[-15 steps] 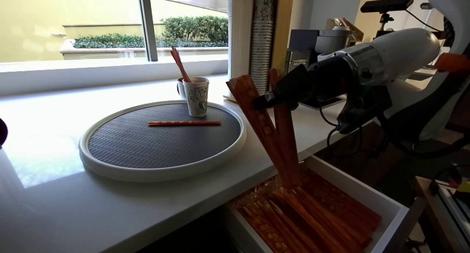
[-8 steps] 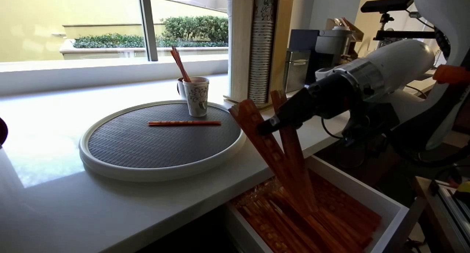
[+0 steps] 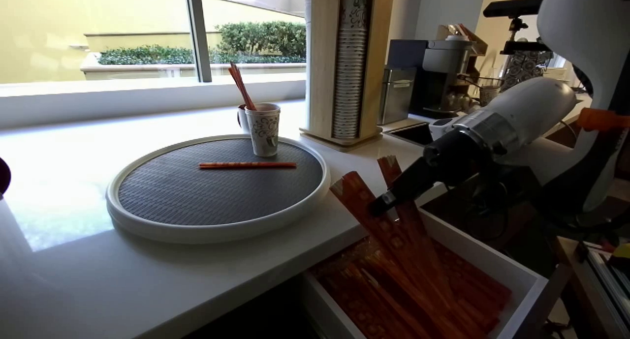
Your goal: Pick up some orange packs from the coffee cup and place them in the open drawer.
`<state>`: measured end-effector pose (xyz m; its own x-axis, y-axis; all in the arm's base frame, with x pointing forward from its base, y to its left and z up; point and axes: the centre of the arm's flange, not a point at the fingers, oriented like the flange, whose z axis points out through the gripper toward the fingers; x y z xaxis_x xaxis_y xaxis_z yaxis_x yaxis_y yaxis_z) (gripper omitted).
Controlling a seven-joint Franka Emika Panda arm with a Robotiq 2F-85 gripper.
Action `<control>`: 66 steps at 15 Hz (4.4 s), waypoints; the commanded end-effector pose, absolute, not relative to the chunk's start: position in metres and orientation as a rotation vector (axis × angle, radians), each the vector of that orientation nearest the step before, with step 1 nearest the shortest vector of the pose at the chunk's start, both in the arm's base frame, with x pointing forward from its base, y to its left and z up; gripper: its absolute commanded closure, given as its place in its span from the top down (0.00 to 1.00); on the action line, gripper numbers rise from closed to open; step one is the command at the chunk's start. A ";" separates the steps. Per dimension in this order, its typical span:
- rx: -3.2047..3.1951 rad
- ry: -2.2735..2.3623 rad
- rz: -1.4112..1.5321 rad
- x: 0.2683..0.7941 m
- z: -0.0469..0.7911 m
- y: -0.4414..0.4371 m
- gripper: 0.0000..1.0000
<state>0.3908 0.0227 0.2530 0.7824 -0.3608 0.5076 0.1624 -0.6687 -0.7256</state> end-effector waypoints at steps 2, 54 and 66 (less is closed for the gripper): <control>-2.219 0.119 -0.783 0.381 0.238 0.005 0.02; -2.874 0.246 -0.698 0.341 0.362 -0.056 1.00; -3.015 0.158 -1.117 0.383 0.524 -0.066 1.00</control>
